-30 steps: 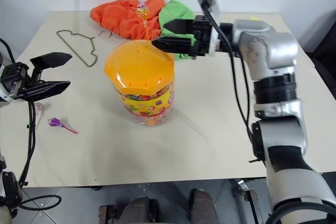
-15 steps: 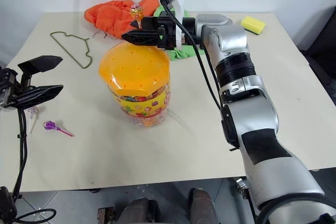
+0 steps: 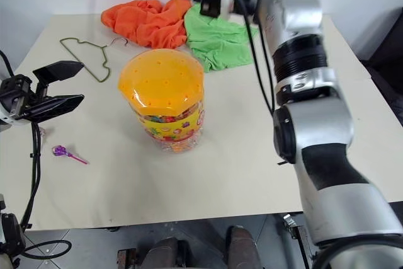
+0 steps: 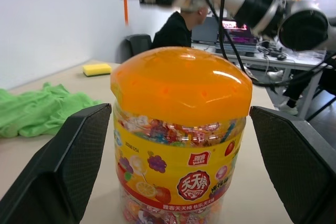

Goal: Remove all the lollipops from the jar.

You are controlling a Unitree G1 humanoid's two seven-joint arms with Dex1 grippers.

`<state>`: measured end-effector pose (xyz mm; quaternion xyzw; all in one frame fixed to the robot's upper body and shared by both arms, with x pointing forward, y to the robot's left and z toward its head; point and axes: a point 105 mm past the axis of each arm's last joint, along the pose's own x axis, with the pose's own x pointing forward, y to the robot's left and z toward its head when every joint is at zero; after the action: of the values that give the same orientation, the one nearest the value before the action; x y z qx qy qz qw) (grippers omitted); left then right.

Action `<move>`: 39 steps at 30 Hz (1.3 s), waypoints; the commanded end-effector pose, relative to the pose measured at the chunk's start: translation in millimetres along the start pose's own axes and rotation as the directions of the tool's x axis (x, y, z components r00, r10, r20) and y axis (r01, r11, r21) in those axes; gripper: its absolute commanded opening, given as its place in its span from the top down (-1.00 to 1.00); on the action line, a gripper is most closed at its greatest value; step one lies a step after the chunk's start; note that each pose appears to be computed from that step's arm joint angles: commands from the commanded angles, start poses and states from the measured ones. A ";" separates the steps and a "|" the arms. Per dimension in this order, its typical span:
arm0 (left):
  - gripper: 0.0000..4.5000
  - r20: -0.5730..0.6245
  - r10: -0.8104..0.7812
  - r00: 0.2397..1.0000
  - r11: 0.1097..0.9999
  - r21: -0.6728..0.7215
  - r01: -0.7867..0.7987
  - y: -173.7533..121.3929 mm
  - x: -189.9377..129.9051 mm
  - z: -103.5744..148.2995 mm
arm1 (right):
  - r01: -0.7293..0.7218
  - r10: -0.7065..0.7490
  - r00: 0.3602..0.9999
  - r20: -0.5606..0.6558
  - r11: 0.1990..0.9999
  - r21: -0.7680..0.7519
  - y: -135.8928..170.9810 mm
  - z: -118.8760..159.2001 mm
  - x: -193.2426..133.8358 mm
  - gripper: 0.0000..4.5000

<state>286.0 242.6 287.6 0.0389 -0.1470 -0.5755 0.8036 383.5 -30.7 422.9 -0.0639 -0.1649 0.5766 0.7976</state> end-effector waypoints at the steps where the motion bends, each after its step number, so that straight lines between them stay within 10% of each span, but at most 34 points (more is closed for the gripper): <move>1: -1.00 -0.003 -0.016 1.000 0.999 0.044 0.016 1.2 0.7 9.2 | 0.131 -0.127 0.991 0.047 0.988 -0.082 -16.2 38.7 -23.4 0.99; 14: -1.00 -0.041 -0.032 0.999 0.999 0.022 0.033 -0.8 -6.8 6.3 | 0.603 -0.480 0.610 -0.630 0.797 -0.023 -48.8 -128.3 -181.2 0.99; 24: -1.00 -0.124 0.025 0.992 0.999 -0.031 -0.029 -8.7 -26.4 -3.9 | 0.795 -0.460 0.380 -0.802 0.606 0.028 -14.9 -219.7 -242.4 0.99; 39: -1.00 -0.226 0.331 0.916 0.932 -0.072 -0.355 6.0 -50.8 -33.5 | 0.721 -0.511 0.556 -0.655 0.690 0.073 4.7 -171.4 -236.0 -0.98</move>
<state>286.9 288.4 242.5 0.0021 -0.0238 -0.4370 0.8992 377.2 -235.5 193.5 -0.0356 0.2163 0.2114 0.9525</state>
